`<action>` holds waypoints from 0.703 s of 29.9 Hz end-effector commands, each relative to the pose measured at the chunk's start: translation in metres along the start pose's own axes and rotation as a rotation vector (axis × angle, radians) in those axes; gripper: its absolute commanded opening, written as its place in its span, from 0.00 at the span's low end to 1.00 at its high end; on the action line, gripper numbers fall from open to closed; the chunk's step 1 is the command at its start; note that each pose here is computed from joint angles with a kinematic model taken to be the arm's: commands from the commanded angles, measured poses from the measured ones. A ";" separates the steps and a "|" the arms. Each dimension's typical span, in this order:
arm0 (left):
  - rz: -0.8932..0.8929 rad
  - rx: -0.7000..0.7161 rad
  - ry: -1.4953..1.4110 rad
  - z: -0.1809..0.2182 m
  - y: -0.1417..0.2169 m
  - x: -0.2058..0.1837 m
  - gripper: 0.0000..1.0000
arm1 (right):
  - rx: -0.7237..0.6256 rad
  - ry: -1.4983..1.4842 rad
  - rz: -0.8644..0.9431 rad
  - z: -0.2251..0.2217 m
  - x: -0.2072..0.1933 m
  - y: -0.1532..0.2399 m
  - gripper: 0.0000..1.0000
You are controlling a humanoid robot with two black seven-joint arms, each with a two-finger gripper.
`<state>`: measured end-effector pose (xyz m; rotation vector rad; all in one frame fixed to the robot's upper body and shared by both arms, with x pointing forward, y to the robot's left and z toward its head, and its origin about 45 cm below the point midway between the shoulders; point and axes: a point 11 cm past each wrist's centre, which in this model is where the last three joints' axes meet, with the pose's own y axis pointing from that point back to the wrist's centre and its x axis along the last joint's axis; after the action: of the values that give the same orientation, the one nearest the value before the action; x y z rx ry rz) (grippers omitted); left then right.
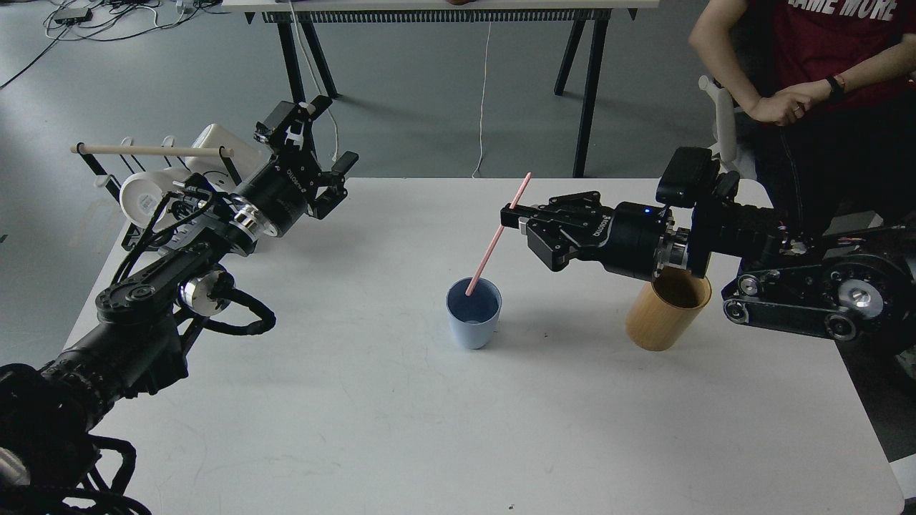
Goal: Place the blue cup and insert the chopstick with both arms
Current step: 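Move the straw over the blue cup and lower it inside with the right gripper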
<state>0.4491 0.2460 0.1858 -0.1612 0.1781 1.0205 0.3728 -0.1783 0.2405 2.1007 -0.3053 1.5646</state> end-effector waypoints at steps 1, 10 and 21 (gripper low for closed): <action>0.000 -0.001 0.000 0.000 0.000 0.000 0.99 | -0.002 0.003 -0.030 0.002 -0.012 -0.005 0.03; 0.001 -0.002 -0.001 0.001 0.000 0.001 0.99 | 0.003 0.004 -0.064 0.001 -0.032 -0.017 0.07; 0.002 -0.002 -0.001 0.001 0.000 0.001 0.99 | 0.006 -0.014 -0.046 -0.002 -0.030 -0.020 0.66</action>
<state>0.4494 0.2470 0.1864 -0.1624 0.1768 1.0225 0.3711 -0.1650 0.2052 2.1002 -0.2393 1.5298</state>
